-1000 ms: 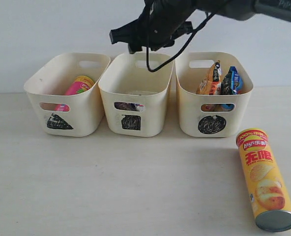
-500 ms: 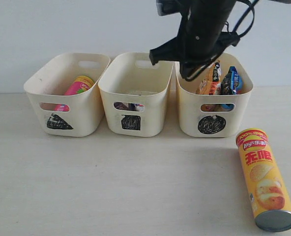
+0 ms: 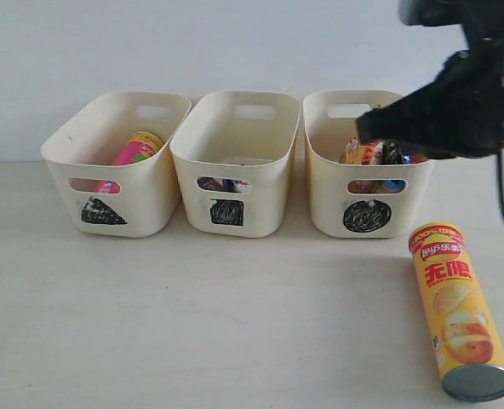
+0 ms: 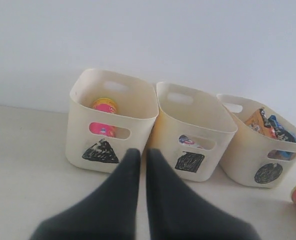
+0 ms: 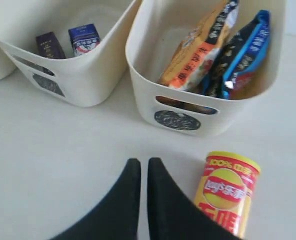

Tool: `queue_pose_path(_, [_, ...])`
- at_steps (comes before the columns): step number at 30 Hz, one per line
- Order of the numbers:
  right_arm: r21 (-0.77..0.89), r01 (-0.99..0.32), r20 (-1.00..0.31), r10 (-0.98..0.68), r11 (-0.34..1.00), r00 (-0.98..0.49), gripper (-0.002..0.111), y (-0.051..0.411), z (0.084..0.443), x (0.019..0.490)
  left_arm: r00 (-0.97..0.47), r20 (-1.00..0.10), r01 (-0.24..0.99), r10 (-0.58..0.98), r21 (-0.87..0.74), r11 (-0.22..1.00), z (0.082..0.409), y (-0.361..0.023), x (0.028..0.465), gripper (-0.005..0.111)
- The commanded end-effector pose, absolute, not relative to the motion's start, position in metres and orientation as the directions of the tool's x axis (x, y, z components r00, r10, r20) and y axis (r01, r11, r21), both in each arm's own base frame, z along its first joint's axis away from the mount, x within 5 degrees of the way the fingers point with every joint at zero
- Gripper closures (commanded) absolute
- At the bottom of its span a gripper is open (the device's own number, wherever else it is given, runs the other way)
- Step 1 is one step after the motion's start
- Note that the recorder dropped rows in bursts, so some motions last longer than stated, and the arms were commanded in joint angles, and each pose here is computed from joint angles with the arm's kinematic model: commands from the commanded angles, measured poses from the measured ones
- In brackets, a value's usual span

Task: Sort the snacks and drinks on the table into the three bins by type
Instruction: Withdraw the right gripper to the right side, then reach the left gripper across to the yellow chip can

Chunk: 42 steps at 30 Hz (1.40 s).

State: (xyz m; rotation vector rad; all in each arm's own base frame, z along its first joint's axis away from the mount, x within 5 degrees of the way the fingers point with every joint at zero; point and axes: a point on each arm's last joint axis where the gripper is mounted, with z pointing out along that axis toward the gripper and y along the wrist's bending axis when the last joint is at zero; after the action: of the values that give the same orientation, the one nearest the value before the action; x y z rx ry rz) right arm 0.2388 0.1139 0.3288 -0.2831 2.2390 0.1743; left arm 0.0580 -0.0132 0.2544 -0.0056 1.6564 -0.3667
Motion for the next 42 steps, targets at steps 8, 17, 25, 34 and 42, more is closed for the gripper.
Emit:
queue_pose_path(8, [0.073, -0.013, -0.873, 0.058, 0.997, -0.485, 0.107, 0.028, 0.309, 0.123, -0.415, -0.909, 0.313, -0.043, -0.187, 0.931, 0.329, -0.037, 0.091, 0.102])
queue_pose_path(17, [0.146, 0.14, -0.905, 0.189, 0.979, -0.38, 0.107, -0.025, 0.299, 0.049, -0.636, -0.689, 0.713, 0.348, -0.352, 0.606, 0.351, -0.155, 0.195, 0.102])
queue_pose_path(25, [0.15, 0.184, -0.902, 0.21, 0.972, -0.378, 0.107, -0.039, 0.293, 0.028, -0.575, -0.671, 0.804, 0.468, -0.358, 0.475, 0.326, -0.267, 0.21, 0.102])
queue_pose_path(34, [0.107, 0.106, -0.881, 0.143, 0.989, -0.45, 0.107, -0.028, 0.292, 0.036, -0.602, -0.648, 0.792, 0.466, -0.415, 0.447, 0.31, -0.339, 0.224, 0.102])
queue_pose_path(42, [-0.064, 0.029, -0.648, -0.02, 0.998, -0.762, 0.107, 0.02, 0.264, 0.106, -0.621, -0.696, 0.757, 0.36, -0.415, 0.504, 0.307, -0.345, 0.238, 0.102])
